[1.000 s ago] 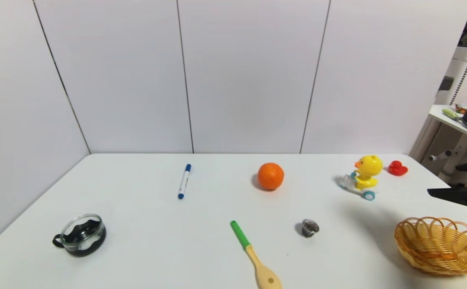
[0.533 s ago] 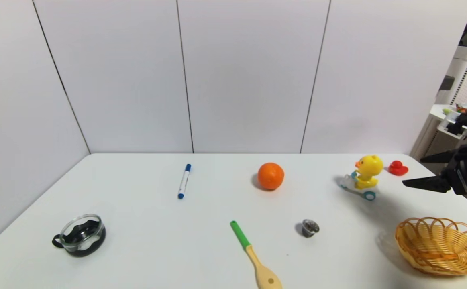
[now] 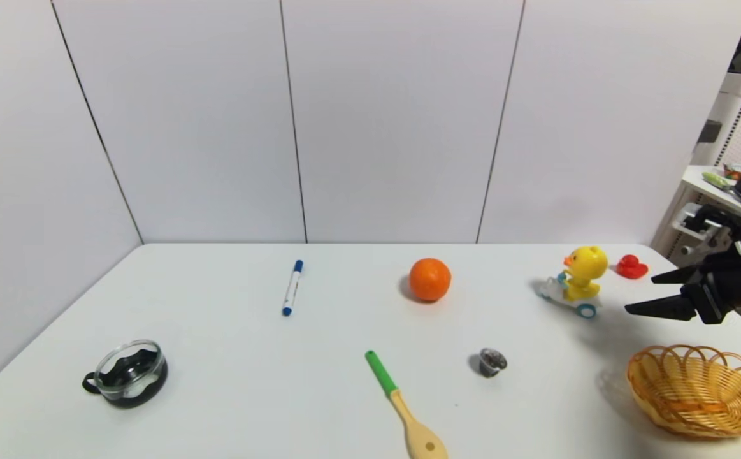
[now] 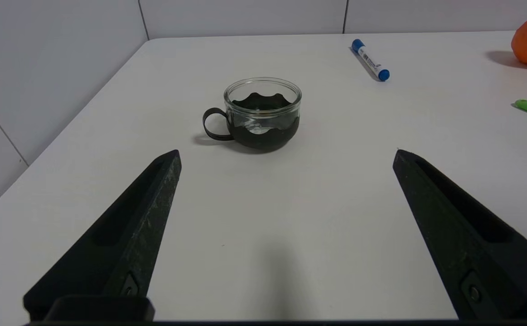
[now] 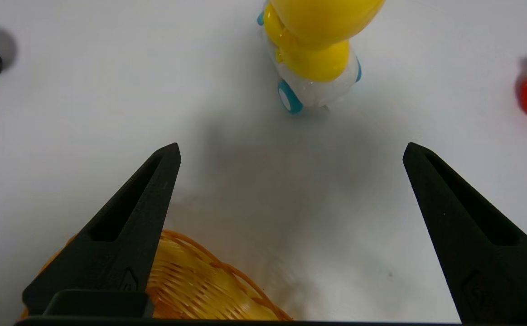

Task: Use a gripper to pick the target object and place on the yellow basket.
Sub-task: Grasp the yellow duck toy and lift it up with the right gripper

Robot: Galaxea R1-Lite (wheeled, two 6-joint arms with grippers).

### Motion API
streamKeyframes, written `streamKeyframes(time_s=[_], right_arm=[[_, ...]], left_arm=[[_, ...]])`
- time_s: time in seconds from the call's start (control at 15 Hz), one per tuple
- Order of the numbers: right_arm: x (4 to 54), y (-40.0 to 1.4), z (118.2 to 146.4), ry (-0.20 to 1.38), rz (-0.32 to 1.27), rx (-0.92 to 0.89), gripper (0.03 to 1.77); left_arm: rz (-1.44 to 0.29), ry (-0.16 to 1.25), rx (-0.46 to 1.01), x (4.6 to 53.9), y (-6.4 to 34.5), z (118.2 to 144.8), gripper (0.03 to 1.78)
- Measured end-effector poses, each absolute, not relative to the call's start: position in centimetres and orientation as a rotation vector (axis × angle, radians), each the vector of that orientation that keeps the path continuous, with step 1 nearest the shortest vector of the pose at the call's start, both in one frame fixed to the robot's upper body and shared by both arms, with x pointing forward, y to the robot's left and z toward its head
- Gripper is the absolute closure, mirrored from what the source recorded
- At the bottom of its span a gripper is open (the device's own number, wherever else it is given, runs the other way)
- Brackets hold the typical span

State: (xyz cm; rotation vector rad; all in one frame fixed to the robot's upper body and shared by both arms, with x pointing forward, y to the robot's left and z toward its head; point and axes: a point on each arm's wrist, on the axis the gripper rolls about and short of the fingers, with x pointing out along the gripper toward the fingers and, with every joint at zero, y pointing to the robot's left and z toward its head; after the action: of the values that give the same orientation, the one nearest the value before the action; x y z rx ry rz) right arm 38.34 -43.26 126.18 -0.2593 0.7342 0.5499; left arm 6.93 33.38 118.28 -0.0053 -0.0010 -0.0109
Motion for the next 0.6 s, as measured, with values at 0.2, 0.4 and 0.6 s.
streamKeyframes(time_s=[0.2,0.4,0.6], right_arm=[[39.7,-42.7,125.7,0.761,0.537,-0.157,0.11],[41.9,-42.0,125.5,0.754,0.533,-0.107,0.11],[44.4,-41.8,124.6,0.708,0.531,-0.115,0.1]], left_arm=[[-0.01,-0.001,-0.005,6.9,33.4,118.3,0.12],[-0.01,-0.001,-0.005,6.9,33.4,118.3,0.12],[-0.01,-0.001,-0.005,6.9,33.4,118.3,0.12]])
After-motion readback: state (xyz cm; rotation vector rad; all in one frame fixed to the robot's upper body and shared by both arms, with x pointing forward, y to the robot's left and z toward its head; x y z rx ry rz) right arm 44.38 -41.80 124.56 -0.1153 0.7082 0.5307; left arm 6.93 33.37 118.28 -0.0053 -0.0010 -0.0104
